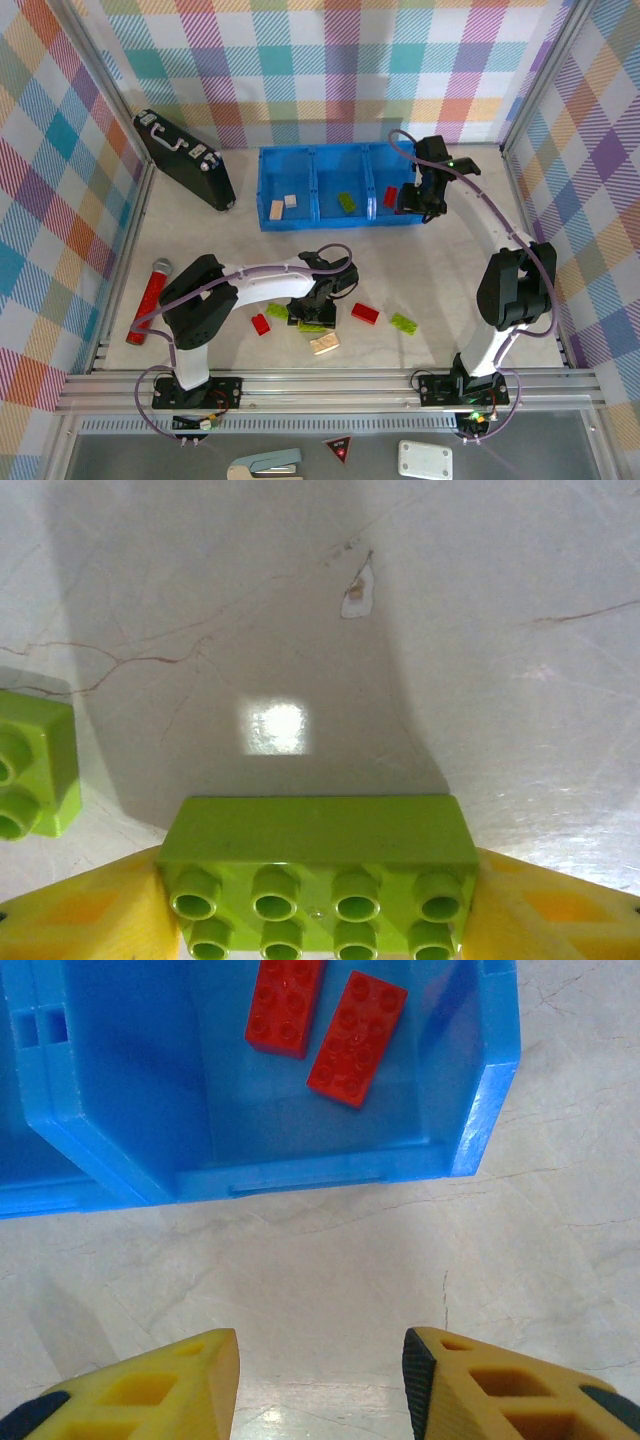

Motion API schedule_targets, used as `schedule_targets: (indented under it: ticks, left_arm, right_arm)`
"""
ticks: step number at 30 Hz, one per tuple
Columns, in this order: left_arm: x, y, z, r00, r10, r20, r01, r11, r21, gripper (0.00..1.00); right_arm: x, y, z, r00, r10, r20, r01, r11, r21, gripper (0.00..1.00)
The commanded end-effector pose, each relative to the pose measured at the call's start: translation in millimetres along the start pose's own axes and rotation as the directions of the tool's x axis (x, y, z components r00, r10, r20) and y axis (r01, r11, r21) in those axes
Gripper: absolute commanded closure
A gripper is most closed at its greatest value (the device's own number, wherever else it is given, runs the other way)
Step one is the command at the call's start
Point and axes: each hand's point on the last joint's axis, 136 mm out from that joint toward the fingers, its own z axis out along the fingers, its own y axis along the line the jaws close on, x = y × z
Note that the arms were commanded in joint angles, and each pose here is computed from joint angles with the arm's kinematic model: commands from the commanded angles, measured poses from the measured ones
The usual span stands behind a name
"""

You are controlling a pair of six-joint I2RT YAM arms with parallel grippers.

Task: Sort the legos into containers by color
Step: Pick up the lego from the middle-left of the table, then place the lego in the container.

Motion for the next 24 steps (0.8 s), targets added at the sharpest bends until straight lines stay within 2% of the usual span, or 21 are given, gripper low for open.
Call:
schedule_targets:
  ticks: [1,10,24]
  left_arm:
    - [-8,-3,-16,0.999,0.029,0.045,-0.028,1.0,-0.009,0.37]
    - [-61,-11,-56,0.983,0.024,0.184,-0.039,0.996,0.078,0.37]
    - [-176,-11,-121,0.924,-0.012,0.383,-0.072,0.977,0.203,0.37]
  right_arm:
    - [-3,3,-16,1.0,-0.01,0.029,0.01,1.0,-0.018,0.51]
    - [16,-6,-24,1.0,0.008,0.016,-0.008,1.0,0.009,0.52]
    - [51,-22,-36,0.998,0.065,0.0,-0.065,0.997,0.047,0.52]
